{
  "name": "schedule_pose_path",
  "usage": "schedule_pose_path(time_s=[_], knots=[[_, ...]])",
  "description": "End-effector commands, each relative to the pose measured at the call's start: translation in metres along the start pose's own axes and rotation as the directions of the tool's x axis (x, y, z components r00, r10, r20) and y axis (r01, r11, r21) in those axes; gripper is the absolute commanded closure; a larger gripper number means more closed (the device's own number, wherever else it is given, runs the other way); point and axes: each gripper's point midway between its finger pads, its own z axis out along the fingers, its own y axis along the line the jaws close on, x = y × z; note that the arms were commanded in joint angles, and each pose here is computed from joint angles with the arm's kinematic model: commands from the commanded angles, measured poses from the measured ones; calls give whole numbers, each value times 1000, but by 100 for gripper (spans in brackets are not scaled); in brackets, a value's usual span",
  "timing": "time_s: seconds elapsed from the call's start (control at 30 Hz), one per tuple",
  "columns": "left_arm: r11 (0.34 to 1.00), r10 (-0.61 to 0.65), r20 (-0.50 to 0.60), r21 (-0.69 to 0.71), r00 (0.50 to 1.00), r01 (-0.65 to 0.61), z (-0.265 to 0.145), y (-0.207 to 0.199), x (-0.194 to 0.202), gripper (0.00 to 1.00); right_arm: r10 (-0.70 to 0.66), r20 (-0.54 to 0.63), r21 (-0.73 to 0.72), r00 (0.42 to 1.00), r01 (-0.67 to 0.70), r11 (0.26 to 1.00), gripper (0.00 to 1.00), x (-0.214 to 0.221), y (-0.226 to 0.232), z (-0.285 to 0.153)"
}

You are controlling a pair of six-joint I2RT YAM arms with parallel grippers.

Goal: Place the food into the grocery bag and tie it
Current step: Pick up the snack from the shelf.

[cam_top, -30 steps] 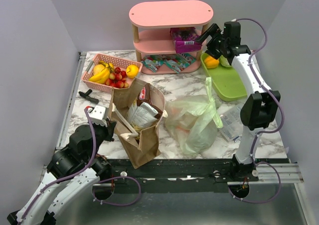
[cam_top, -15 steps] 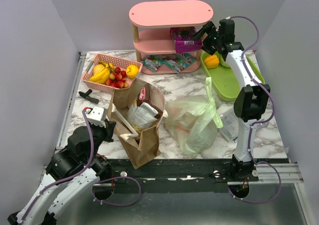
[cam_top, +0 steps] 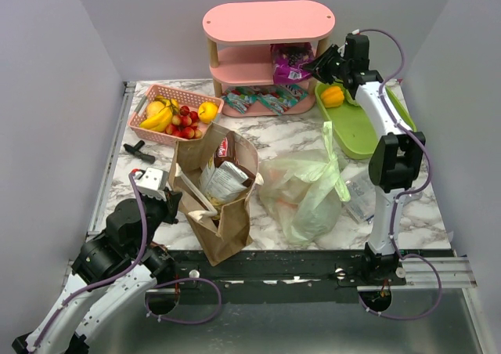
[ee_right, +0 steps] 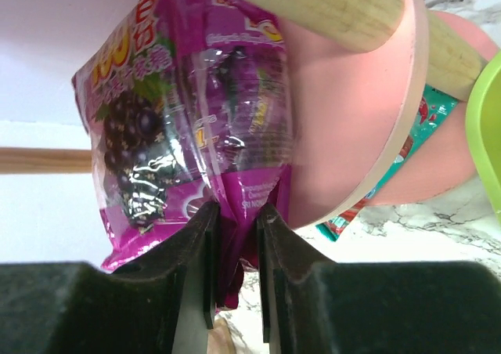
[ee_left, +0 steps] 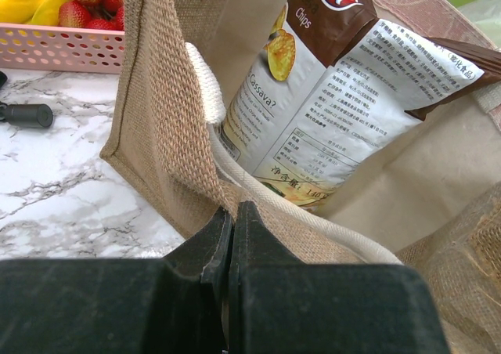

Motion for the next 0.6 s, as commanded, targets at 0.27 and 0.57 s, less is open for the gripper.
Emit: schedule_pose_path(time_s=[0.27,0.57], knots=[[1000,-11,6,15,1000,11,1,-3,1,100,-45,-114,-70,992,37,997,99,23,24,-36],[1000,-10,1,13,1000,10,2,-3,2,100,-96,-138,-119,986,80,990,99,28,49,-81]])
